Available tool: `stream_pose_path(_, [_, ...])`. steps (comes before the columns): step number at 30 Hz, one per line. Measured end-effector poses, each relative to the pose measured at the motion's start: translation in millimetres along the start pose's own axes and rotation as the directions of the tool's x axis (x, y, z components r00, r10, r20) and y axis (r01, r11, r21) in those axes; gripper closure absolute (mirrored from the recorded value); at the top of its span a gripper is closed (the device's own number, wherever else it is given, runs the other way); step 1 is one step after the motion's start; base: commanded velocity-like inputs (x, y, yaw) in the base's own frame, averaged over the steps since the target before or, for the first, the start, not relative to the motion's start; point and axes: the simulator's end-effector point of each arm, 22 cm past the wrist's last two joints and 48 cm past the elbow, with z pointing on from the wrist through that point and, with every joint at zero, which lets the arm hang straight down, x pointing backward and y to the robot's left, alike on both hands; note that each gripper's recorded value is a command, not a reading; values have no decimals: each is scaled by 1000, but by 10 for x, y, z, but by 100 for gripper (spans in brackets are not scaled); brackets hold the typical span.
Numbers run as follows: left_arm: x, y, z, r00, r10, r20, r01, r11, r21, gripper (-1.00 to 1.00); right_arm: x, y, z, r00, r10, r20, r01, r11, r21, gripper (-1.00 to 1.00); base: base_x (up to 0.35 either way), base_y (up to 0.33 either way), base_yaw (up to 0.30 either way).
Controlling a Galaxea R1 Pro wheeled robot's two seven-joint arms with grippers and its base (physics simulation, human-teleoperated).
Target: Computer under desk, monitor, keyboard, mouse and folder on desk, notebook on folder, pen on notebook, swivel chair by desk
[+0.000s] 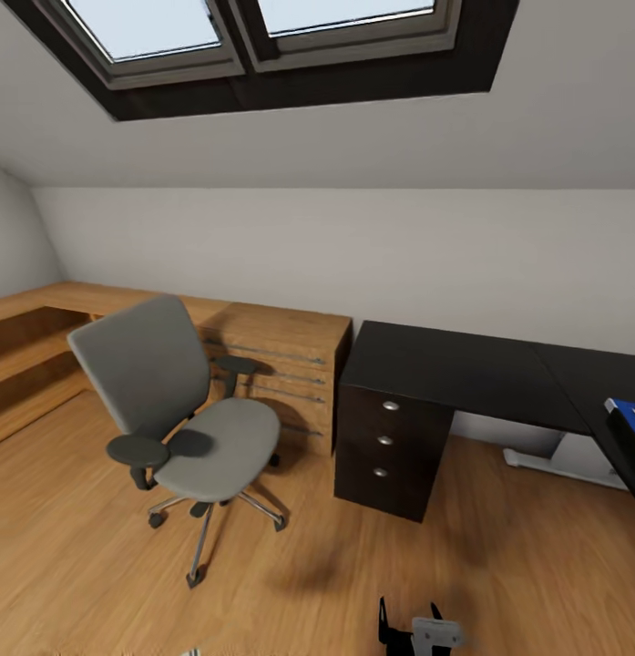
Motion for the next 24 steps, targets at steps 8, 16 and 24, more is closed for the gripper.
stream_pose_path(8, [41,13,5,1000,3,-9,-3,1000,-3,-100,43,-3,-7,1000,-1,-10,1,1000,5,-100,0,0,217])
stream_pose_path(16, [82,25,9,1000,7,-18,-7,1000,-6,-100,85,-3,-14,1000,-3,-20,3,1000,4,-100,0,0,215])
stream_pose_path(24, [121,35,13,1000,9,-27,-9,1000,-7,-100,129,-6,-20,1000,-5,-30,5,1000,4,-100,0,0,209])
